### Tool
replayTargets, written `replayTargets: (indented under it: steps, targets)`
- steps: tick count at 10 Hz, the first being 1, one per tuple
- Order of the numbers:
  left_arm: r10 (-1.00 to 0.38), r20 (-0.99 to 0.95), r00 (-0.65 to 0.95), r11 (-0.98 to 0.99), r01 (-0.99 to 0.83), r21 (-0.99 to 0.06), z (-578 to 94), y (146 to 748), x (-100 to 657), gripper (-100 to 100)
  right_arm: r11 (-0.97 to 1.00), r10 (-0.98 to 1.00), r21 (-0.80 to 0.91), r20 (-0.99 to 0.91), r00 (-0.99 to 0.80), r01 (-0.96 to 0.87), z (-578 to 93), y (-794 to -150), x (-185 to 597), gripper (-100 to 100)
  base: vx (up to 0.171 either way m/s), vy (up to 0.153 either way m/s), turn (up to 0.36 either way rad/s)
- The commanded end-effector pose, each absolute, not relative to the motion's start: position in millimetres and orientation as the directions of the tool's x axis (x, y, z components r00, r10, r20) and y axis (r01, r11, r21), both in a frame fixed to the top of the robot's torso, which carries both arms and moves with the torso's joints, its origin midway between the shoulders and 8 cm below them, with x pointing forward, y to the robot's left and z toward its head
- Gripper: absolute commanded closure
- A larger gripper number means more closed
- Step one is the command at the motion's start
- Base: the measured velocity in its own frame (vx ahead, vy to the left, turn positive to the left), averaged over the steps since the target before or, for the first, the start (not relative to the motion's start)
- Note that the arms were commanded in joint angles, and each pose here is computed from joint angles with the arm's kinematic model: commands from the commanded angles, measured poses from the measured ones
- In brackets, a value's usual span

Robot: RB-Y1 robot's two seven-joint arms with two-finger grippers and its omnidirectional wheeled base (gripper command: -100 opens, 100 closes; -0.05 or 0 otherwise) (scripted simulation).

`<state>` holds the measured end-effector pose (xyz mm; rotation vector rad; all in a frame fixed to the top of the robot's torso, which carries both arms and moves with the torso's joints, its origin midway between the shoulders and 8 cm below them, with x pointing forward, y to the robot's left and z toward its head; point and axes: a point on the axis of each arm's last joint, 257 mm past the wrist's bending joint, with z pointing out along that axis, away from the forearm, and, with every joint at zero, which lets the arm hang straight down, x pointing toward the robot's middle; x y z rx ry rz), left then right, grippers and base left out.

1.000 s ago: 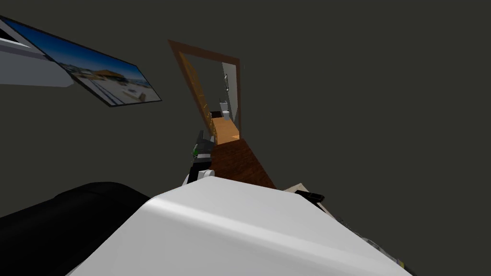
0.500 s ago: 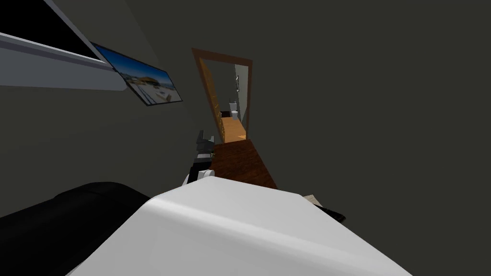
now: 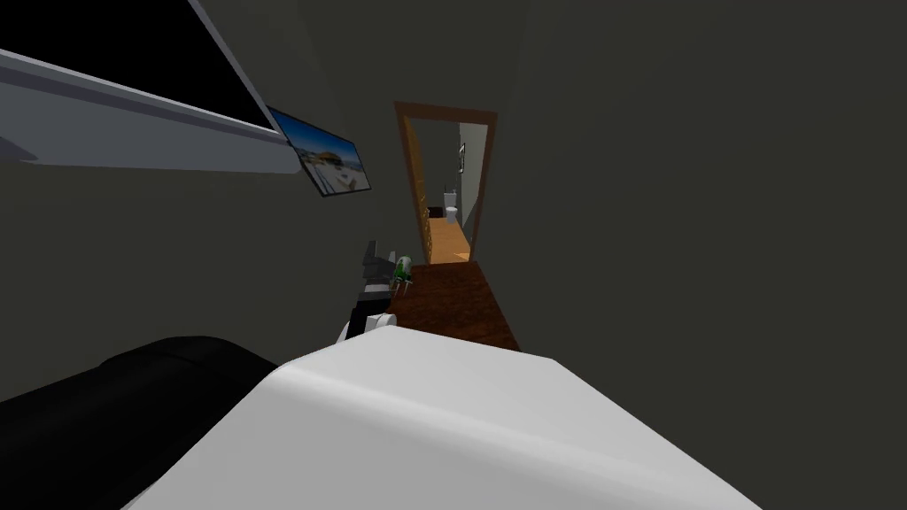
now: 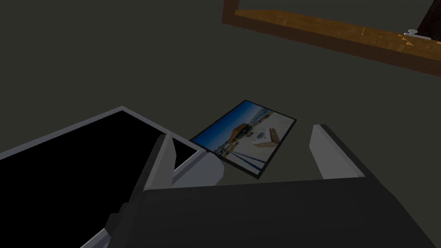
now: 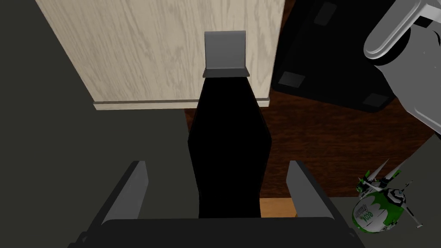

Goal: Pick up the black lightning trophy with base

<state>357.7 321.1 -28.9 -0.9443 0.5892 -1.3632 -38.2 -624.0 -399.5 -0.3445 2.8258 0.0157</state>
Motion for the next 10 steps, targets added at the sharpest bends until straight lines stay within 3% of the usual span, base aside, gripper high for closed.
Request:
replayTargets:
  steps: [1,2,3,10]
  targets:
    - [-0.974,0.165,0.154,-0.055,0.547,-0.835,-28.9,321.1,357.7,0,0.971,-0.233,-0.024,-0.290,-0.928,-0.237,-399.5,-624.0,-38.2,-100,0.060,0.059,0.043]
    - [-0.974,0.165,0.154,-0.055,0.547,-0.835,-28.9,321.2,357.7,0,0.970,-0.237,-0.025,-0.290,-0.927,-0.240,-399.0,-624.4,-37.4,0,0.012,0.010,-0.009]
    - [-0.974,0.165,0.154,-0.055,0.547,-0.835,-28.9,321.2,357.7,0,0.980,-0.195,-0.026,-0.292,-0.936,-0.196,-404.1,-626.3,-34.6,-100,-0.111,0.002,0.313]
    - [-0.974,0.165,0.154,-0.055,0.548,-0.835,-28.8,321.1,357.8,0,0.999,-0.049,-0.026,-0.298,-0.953,-0.043,-421.6,-632.8,-24.3,-100,-0.163,0.014,0.243]
